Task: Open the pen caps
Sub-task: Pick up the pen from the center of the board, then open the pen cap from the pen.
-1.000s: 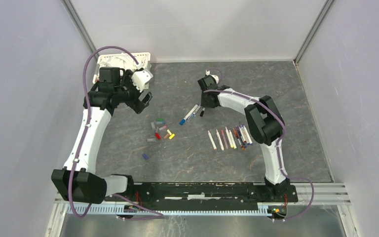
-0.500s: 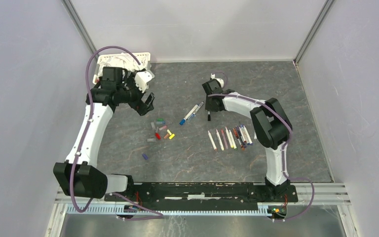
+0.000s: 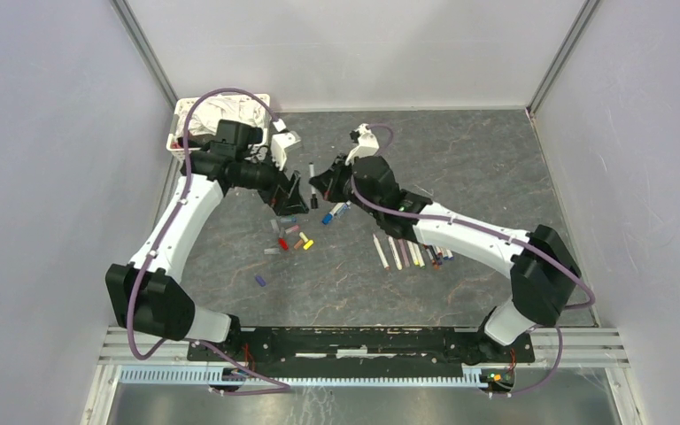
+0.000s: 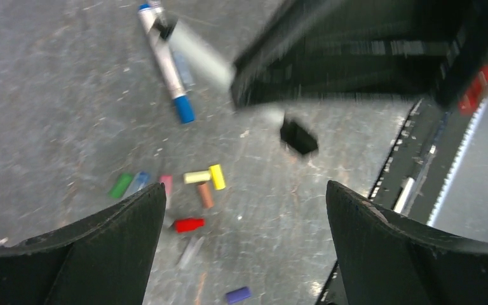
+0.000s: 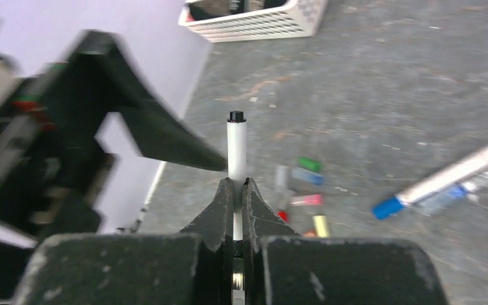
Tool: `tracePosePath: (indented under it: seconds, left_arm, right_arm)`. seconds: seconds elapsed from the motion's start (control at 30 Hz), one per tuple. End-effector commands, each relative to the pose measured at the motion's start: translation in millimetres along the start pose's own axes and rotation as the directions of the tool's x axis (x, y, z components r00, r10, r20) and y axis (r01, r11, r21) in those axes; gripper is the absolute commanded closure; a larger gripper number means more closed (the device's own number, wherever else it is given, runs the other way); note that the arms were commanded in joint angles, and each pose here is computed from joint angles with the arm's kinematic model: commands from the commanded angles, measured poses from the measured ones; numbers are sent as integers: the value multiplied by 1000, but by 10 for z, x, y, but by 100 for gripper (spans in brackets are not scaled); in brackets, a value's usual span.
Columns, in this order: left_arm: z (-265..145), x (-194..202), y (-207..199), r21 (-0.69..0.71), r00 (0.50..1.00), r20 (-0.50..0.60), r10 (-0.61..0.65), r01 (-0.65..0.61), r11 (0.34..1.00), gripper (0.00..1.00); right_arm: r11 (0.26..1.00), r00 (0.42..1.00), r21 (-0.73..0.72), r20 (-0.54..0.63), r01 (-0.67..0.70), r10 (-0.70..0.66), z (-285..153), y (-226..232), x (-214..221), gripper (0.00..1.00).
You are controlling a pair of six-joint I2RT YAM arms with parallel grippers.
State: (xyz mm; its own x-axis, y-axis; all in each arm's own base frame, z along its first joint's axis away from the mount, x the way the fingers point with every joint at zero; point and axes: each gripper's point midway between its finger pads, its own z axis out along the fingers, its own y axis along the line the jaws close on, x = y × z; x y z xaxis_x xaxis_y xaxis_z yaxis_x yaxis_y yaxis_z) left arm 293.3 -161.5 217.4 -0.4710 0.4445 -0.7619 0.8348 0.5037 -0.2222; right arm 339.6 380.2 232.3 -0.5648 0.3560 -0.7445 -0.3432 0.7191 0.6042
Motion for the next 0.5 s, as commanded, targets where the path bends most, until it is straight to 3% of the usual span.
tracePosePath:
  seconds: [0.0, 0.2, 0.47]
  left_arm:
    - [120, -142, -301, 111, 997, 22, -74, 71, 991, 0]
    - [82, -273, -452, 182, 993, 56, -100, 88, 979, 3]
    - [62, -213, -485, 177, 995, 62, -78, 66, 982, 46]
  right_arm:
    - [987, 984, -151, 156, -60, 84, -172, 553, -316, 100]
    - [985, 970, -167, 226, -53, 91, -342, 742, -443, 100]
    - [992, 967, -120, 246, -43, 71, -407, 669, -334, 100]
